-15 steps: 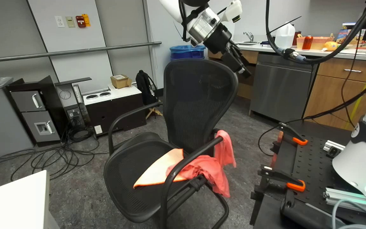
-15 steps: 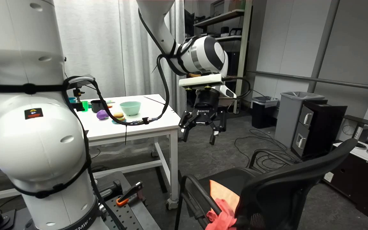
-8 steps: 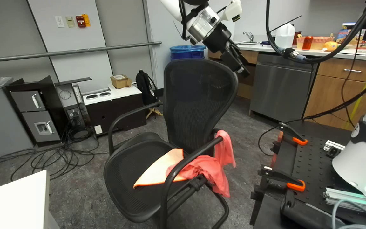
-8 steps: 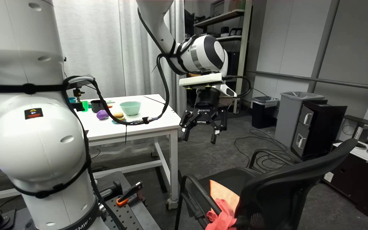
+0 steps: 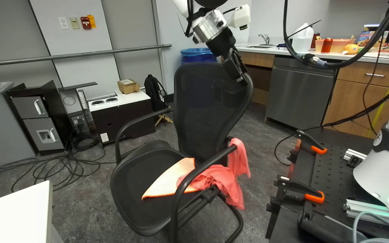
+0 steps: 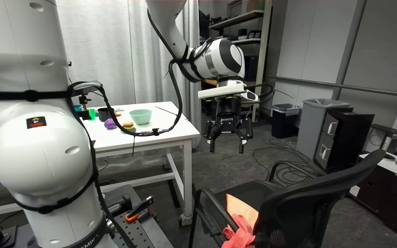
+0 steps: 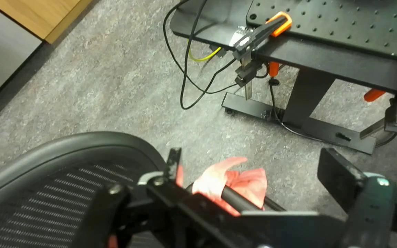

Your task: Remove the orange sweatshirt from the backrest of the black chair

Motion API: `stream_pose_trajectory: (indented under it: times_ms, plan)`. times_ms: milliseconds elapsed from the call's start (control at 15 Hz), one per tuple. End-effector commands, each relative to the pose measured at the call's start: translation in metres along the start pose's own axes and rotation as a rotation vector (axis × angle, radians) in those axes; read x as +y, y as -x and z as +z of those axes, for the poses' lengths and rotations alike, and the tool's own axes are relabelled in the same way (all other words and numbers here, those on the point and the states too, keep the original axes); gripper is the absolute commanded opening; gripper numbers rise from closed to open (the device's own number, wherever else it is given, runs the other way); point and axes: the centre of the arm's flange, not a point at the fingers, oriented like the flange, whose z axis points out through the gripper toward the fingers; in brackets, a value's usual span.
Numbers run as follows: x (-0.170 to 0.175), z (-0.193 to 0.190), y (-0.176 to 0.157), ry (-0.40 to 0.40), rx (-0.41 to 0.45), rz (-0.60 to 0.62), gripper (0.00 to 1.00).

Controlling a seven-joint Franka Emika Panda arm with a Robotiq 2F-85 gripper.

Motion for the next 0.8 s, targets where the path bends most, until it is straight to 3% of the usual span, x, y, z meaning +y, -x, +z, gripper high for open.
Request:
stream_pose_trajectory:
  times_ms: [0,733]
  plan:
    - [-0.001,-0.001,0.005,0.036,0.13,0.003,1.0]
    - [-0.004,-0.015,-0.013,0.063,0.525,0.035,1.0]
